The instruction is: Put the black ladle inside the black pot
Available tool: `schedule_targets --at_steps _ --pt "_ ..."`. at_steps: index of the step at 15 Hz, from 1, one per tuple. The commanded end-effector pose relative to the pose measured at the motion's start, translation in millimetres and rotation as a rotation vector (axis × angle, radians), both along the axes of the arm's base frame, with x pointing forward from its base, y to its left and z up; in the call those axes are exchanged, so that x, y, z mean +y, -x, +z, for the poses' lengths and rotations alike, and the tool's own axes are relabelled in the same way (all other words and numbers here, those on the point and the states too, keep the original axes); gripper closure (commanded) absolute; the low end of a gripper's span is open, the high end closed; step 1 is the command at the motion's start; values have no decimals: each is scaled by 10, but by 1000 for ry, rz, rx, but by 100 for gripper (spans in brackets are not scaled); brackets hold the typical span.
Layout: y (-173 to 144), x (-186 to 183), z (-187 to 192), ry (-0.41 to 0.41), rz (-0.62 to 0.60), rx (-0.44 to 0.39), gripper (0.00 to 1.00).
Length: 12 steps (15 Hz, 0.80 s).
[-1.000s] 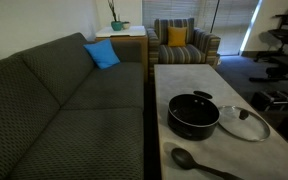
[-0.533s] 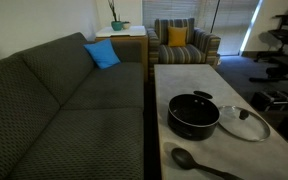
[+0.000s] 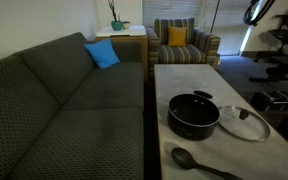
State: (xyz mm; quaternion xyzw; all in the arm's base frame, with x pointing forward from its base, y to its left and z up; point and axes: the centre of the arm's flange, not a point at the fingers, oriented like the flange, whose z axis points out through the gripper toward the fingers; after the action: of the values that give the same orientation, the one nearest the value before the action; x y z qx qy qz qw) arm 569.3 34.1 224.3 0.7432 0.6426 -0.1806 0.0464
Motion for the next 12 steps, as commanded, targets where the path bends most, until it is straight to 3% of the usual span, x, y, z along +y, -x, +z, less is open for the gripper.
schedule_targets --at_steps 1,4,5,12 --pt "-426 107 -350 -30 58 93 0" --pt "-558 270 -628 -23 126 177 0" --pt "-298 201 -505 -22 87 120 0" --pt "-326 320 -634 -17 59 113 0"
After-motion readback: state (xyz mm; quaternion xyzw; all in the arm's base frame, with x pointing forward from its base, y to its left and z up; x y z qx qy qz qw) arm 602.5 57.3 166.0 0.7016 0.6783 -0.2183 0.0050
